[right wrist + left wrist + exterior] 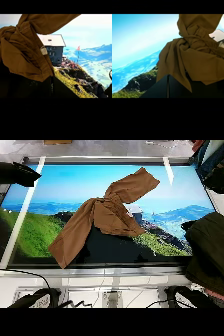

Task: Fold the clothes and pants, and hang the long-sleeved shirts on hangers.

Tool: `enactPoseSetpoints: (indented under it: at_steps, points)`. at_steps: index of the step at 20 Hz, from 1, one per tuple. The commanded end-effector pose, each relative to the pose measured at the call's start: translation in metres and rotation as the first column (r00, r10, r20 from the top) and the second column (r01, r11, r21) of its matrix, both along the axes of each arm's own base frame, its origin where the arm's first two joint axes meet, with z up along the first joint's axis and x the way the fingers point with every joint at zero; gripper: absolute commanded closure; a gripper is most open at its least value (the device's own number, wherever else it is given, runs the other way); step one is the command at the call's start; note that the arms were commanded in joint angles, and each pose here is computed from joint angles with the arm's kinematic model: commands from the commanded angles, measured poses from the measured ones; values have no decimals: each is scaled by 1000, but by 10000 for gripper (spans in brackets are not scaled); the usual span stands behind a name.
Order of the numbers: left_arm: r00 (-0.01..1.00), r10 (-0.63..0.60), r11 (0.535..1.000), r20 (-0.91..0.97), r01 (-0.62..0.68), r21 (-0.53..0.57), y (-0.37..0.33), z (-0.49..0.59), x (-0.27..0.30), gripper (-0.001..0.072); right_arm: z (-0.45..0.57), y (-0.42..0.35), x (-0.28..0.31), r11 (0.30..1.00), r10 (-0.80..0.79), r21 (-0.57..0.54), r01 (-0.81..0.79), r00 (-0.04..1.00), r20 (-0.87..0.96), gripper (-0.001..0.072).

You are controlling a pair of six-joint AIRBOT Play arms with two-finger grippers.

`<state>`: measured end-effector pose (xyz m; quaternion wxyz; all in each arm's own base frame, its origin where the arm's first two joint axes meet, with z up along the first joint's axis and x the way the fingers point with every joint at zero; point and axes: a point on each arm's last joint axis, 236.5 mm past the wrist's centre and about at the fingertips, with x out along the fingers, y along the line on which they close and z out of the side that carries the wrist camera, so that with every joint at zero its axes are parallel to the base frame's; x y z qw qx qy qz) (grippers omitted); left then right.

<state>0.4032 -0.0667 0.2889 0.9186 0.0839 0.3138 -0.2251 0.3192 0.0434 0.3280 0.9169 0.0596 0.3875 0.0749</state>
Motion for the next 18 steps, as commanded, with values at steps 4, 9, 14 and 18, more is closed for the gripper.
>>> enactPoseSetpoints:
  at_steps: [4, 9, 14, 18]
  points:
    - [1000, 0, 1000, -1, 0, 0, 0, 0, 0, 692, 0, 0, 0, 1000, 1, 0, -1, 1000, 0, 683]
    - [1000, 0, 1000, -1, 0, 0, 0, 0, 0, 693, 0, 0, 0, 1000, 1, 0, -1, 1000, 0, 683]
    - [998, 18, 1000, 65, -17, -5, 3, 11, 12, 693, 15, -3, 16, 1000, -17, 0, 17, 996, 89, 682]
    - [996, 17, 999, 83, -14, -35, -2, 14, 19, 693, 53, -13, 45, 998, -64, 6, 65, 956, 285, 682]
